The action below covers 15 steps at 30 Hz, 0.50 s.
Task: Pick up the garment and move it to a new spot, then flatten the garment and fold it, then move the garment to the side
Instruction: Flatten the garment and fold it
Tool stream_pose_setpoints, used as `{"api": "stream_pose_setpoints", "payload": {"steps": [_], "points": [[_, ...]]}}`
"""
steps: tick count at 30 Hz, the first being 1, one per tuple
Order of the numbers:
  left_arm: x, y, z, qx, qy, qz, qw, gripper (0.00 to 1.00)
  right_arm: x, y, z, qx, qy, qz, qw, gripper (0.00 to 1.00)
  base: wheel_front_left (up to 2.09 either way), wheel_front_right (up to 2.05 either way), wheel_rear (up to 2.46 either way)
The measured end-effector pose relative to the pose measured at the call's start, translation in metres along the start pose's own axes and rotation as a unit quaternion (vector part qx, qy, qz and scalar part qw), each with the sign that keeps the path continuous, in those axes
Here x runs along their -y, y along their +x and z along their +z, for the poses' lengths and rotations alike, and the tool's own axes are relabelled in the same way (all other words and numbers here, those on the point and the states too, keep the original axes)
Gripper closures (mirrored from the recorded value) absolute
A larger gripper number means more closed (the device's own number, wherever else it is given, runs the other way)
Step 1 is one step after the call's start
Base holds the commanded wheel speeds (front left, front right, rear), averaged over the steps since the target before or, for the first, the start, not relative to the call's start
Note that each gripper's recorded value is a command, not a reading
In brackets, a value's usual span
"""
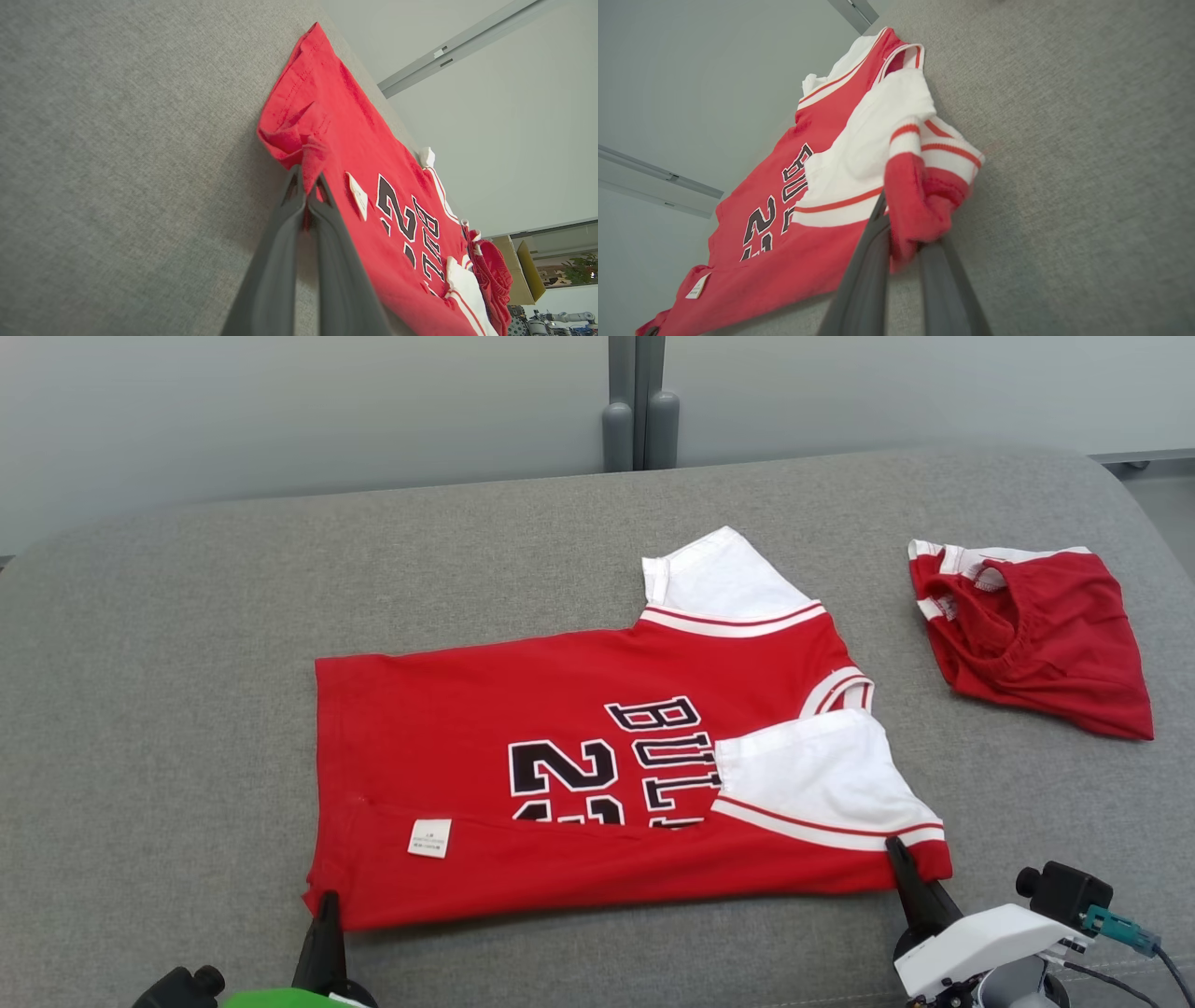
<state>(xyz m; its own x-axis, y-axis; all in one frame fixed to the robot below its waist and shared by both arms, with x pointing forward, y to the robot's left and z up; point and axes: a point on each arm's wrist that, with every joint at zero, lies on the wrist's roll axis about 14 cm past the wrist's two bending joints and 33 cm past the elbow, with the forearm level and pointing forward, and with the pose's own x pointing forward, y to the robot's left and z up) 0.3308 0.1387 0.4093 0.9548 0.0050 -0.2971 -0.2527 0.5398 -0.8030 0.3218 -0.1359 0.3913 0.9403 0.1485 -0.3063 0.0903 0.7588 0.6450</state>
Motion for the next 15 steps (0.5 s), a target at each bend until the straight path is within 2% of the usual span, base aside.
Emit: {"api": "stream_pose_setpoints", "payload": {"steps": [2, 4, 5, 6, 7, 8, 9, 15], "points": [[0.000, -0.003, -0.002, -0.003, 0.006, 0.001, 1.000, 1.00, 0.002, -0.001, -0.002, -0.003, -0.002, -0.002, 1.000, 1.00, 0.00, 0.00, 0.00], [-0.001, -0.004, -0.003, -0.004, 0.016, 0.004, 1.000, 1.00, 0.002, -0.003, -0.006, -0.009, -0.007, -0.001, 1.000, 0.81, 0.00, 0.00, 0.00], [-0.001, -0.005, -0.003, -0.004, 0.020, 0.005, 1.000, 1.00, 0.001, -0.003, -0.007, -0.010, -0.009, -0.001, 1.000, 0.57, 0.00, 0.00, 0.00], [-0.001, -0.005, -0.003, -0.005, 0.023, 0.006, 1.000, 0.88, 0.002, -0.004, -0.008, -0.012, -0.009, -0.002, 1.000, 0.18, 0.00, 0.00, 0.00], [-0.001, -0.005, -0.003, -0.005, 0.025, 0.007, 1.000, 0.59, 0.004, -0.006, -0.010, -0.014, -0.008, -0.005, 1.000, 0.00, 0.00, 0.00, 0.00], [-0.002, -0.006, -0.003, -0.005, 0.025, 0.009, 1.000, 0.19, 0.006, -0.008, -0.012, -0.017, -0.007, -0.008, 1.000, 0.00, 0.00, 0.00, 0.00], [-0.004, -0.007, -0.005, -0.007, 0.026, 0.012, 1.000, 0.00, 0.009, -0.011, -0.014, -0.019, -0.007, -0.013, 1.000, 0.00, 0.00, 0.00, 0.00], [-0.022, -0.016, 0.000, -0.002, 0.031, 0.042, 0.999, 0.00, 0.032, -0.024, -0.017, -0.029, -0.022, -0.041, 0.999, 0.00, 0.00, 0.00, 0.00]]}}
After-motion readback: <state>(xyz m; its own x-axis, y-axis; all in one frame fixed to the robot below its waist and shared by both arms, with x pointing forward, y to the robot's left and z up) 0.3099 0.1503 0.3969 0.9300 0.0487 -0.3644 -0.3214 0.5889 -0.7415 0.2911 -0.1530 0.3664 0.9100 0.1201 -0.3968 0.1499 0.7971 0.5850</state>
